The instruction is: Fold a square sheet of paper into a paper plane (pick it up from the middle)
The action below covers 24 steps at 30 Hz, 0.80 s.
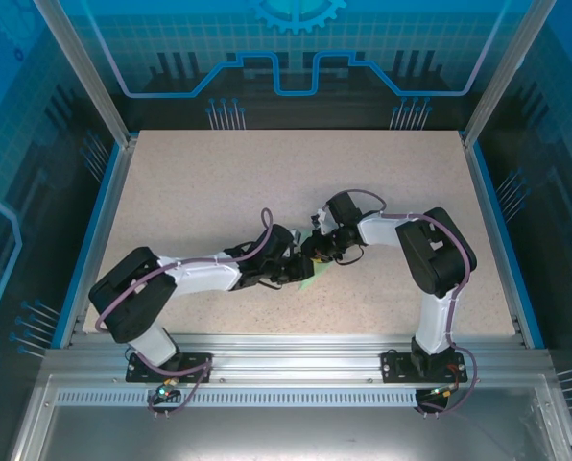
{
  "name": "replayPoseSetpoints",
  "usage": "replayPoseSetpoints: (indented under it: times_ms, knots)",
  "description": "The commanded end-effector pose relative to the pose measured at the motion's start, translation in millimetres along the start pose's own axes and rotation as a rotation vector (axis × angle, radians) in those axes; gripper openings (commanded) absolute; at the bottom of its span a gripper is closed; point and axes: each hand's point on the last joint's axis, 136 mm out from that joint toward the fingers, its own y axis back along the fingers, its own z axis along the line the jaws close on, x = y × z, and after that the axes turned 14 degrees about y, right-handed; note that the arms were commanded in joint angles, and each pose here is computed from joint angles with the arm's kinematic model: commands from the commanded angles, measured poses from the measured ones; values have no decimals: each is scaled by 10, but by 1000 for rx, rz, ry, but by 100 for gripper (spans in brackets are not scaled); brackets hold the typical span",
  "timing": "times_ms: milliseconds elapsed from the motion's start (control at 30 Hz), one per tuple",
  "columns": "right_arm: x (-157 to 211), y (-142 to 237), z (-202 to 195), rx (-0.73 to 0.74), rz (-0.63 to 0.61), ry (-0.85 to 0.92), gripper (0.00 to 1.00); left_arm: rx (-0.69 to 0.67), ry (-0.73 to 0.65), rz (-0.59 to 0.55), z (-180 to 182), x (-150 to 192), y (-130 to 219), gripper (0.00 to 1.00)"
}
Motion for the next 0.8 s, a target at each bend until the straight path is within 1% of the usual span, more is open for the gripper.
replayPoseSetpoints:
  times_ms: [0,233,433,767]
  knots:
    - [251,-136,-269,84,62,-57,20,27,-49,51,-115,57,-76,23]
    - [231,-128,-275,85,56,-58,20,-84,-56,59,156,59,-192,23]
    - [250,-132,-292,88,61,-61,20,-150,-43,64,400,98,-245,22]
    - [258,-132,-320,99,65,-63,20,-168,35,115,725,311,-251,22]
